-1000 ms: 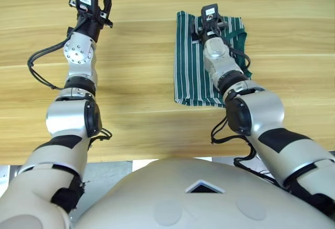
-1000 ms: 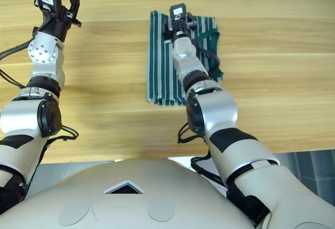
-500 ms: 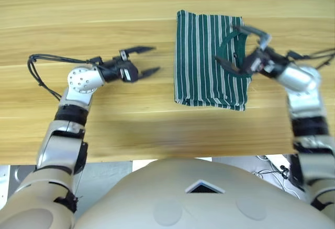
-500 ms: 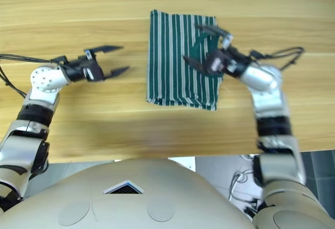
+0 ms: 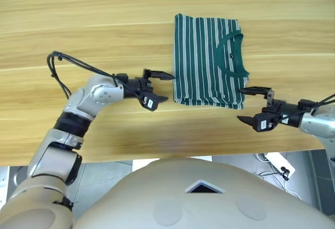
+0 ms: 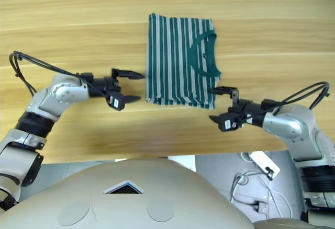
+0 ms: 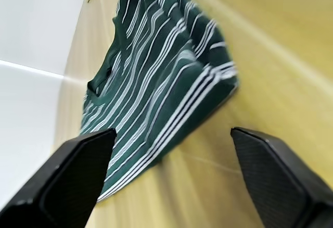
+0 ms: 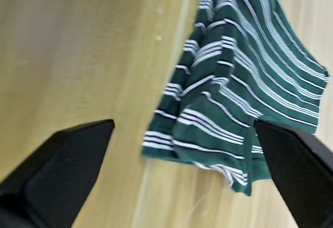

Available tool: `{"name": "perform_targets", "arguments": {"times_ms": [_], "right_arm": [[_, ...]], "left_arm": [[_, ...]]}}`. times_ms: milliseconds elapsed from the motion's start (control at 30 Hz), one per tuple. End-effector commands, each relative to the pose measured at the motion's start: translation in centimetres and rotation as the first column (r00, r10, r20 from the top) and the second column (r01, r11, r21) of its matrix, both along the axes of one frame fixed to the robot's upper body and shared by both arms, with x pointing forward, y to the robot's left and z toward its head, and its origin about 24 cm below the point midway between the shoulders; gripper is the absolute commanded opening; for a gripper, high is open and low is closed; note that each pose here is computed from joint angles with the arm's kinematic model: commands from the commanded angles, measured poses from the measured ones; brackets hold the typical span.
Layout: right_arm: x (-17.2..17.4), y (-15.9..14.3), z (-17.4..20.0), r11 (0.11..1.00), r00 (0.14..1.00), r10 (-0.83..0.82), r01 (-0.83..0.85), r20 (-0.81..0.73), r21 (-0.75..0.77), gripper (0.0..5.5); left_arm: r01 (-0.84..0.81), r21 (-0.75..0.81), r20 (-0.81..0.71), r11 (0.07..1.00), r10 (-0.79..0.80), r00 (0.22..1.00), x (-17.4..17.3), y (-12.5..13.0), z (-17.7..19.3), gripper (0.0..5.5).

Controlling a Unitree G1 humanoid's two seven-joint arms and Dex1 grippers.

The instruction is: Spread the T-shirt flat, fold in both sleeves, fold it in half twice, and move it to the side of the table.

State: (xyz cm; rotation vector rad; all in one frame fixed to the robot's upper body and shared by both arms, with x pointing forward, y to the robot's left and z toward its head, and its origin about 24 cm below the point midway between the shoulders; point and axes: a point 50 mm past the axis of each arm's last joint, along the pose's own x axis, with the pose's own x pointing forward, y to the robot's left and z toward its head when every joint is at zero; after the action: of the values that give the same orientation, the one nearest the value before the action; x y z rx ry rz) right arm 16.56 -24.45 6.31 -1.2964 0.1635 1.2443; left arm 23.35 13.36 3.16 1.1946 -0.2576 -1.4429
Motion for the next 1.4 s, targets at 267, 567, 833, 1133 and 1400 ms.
{"name": "perform_targets", "arguments": {"times_ms": [267, 567, 833, 1133, 1400], "right_arm": [[-0.3, -1.3, -2.5, 0.992, 0.996, -0.061, 0.053, -0.068, -0.114, 3.67], [-0.7, -1.1, -2.9, 0.993, 0.995, -0.055, 0.045, -0.083, -0.111, 2.11], [-0.7, -0.8, -3.0, 0.994, 0.995, -0.052, 0.044, -0.079, -0.098, 0.71], [-0.7, -0.8, -3.1, 0.994, 0.996, -0.059, 0.052, -0.070, -0.093, 0.12], [-0.7, -1.0, -2.6, 0.995, 0.997, -0.064, 0.060, -0.050, -0.075, 0.12]], "left_arm": [[0.096, 0.058, -0.050, 0.994, -0.093, 0.994, -1.2, -0.8, -1.9, 4.16], [0.126, 0.040, -0.049, 0.991, -0.124, 0.991, -1.3, -1.3, -1.9, 2.88], [0.133, 0.042, -0.045, 0.990, -0.131, 0.990, -1.3, -1.3, -2.0, 1.63], [0.137, 0.046, -0.050, 0.990, -0.135, 0.990, -1.4, -1.0, -2.0, 0.28], [0.140, 0.001, -0.113, 0.990, -0.139, 0.984, -2.3, -0.3, -1.4, 0.21]]}}
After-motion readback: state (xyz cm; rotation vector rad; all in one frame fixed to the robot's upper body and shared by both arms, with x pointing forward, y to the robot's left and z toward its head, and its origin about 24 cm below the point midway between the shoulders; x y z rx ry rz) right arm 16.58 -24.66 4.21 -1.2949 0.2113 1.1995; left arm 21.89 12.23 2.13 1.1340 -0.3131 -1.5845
